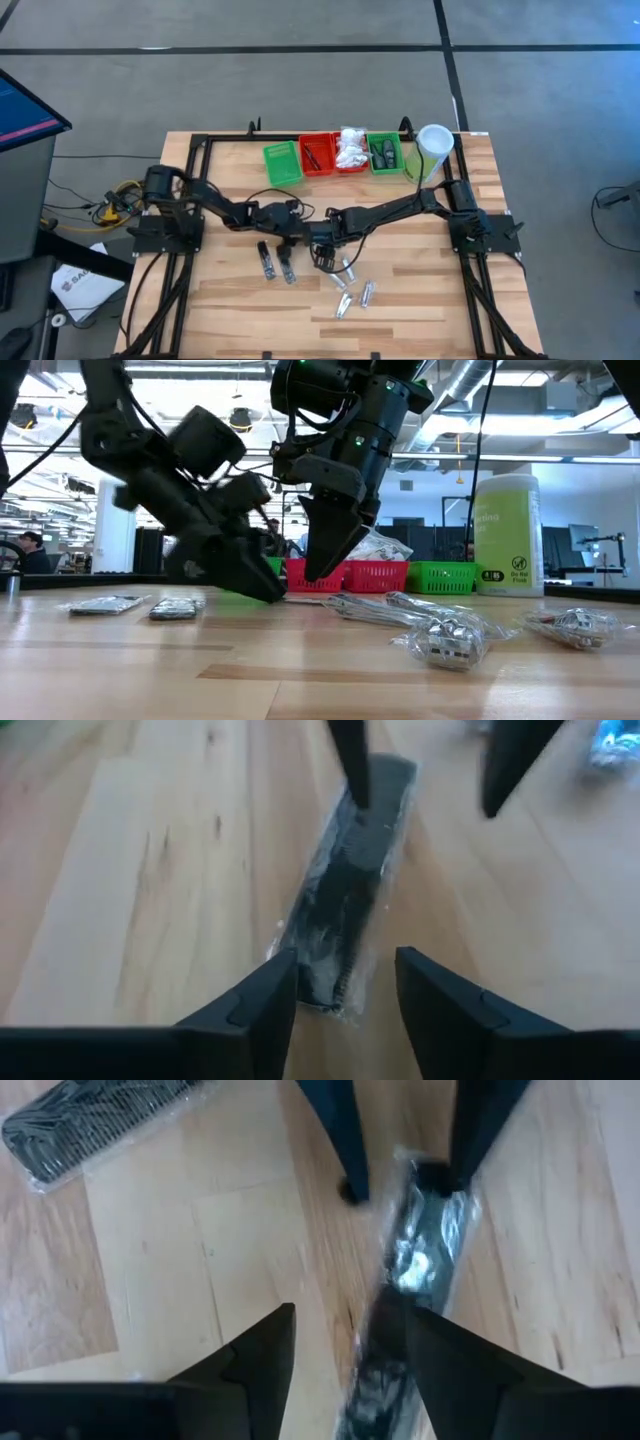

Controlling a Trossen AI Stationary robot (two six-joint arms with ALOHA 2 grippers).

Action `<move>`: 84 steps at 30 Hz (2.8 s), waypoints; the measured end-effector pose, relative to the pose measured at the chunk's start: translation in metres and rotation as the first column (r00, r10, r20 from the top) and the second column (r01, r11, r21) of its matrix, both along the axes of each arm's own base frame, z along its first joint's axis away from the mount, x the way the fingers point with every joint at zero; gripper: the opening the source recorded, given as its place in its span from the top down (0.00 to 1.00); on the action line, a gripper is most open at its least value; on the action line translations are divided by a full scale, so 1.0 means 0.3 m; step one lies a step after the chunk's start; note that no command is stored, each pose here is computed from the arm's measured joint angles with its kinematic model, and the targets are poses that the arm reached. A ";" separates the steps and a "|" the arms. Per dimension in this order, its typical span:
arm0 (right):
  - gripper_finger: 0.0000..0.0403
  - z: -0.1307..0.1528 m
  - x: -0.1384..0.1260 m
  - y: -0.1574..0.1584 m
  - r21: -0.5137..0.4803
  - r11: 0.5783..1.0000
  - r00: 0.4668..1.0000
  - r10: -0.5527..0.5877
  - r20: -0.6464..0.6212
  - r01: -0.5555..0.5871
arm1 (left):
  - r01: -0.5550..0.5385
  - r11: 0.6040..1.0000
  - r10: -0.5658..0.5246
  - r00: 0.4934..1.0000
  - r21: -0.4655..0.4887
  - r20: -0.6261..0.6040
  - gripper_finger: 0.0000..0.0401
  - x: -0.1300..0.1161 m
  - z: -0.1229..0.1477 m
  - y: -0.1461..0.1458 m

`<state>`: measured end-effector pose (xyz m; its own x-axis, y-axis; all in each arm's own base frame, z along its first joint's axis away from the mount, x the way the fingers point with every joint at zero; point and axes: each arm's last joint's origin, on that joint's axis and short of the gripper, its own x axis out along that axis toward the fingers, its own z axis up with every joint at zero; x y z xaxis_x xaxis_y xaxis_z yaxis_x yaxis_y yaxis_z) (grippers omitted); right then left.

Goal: Pick & Place Travel size toiletries
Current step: Put the black comb into the left red bin

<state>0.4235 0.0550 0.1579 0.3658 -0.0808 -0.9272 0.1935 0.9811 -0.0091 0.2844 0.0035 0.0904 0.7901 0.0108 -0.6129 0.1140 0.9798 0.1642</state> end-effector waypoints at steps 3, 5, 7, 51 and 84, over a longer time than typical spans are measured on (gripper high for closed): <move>0.56 0.000 0.000 0.000 -0.001 1.000 1.000 0.004 -0.002 -0.004 | 0.028 0.999 -0.031 0.997 0.046 0.070 0.58 0.007 0.061 0.002; 0.56 0.000 -0.001 0.000 -0.002 1.000 1.000 0.003 -0.005 -0.003 | 0.030 0.998 -0.034 0.997 0.058 0.070 0.57 0.006 0.065 0.008; 0.56 -0.001 -0.001 0.000 -0.002 1.000 1.000 0.003 -0.005 -0.003 | 0.032 0.998 -0.034 0.998 0.054 0.050 0.55 0.001 0.055 0.014; 0.58 -0.010 -0.039 -0.021 -0.142 0.989 0.993 -0.047 -0.110 0.031 | 0.064 0.990 -0.066 0.998 -0.128 -0.013 1.00 0.042 -0.091 0.103; 0.97 -0.133 -0.086 -0.094 0.054 0.998 0.991 -0.028 -0.128 0.035 | 0.033 0.990 -0.033 0.999 -0.136 0.003 1.00 0.042 -0.079 0.103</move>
